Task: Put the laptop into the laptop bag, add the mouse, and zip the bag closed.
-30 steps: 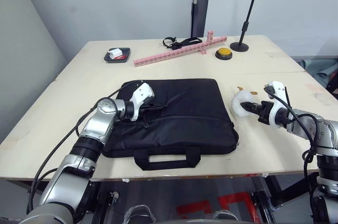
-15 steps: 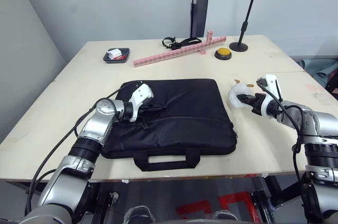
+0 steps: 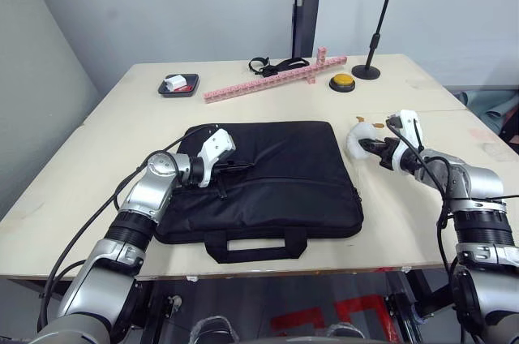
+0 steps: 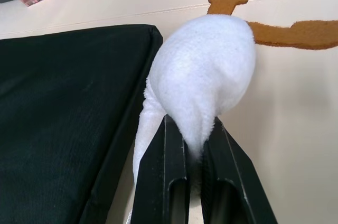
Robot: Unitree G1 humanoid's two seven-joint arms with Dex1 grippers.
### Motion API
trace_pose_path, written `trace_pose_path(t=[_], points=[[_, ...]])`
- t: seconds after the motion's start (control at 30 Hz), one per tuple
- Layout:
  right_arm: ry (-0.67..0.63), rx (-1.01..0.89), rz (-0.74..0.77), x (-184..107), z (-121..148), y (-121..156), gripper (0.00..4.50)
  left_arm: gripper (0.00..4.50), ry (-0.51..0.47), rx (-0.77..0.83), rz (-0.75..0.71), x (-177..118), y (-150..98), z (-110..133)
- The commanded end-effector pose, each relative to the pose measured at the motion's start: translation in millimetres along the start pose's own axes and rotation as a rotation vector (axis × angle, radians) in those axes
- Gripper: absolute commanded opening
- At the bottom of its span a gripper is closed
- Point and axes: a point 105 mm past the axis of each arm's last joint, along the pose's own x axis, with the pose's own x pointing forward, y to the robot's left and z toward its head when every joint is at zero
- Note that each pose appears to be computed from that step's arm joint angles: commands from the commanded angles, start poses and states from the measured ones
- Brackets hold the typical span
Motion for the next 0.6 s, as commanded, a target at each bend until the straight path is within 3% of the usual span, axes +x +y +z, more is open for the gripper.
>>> trace_pose_path(t=[0.03, 0.3, 0.6], points=[[-0.078, -0.031, 0.007, 0.5, 22.4, 4.3, 0.03, 0.0, 0.237, -0.18, -0.149, 7.8, -46.3, -75.3], [-0.035, -0.08, 0.02, -1.8, 16.1, 2.4, 0.03, 0.0, 0.236, -0.185, -0.147, 6.4, -48.0, -76.0], [0.102, -0.207, 0.106, -38.1, 4.2, 8.0, 0.03, 0.0, 0.237, -0.184, -0.135, 2.9, -44.0, -75.3]])
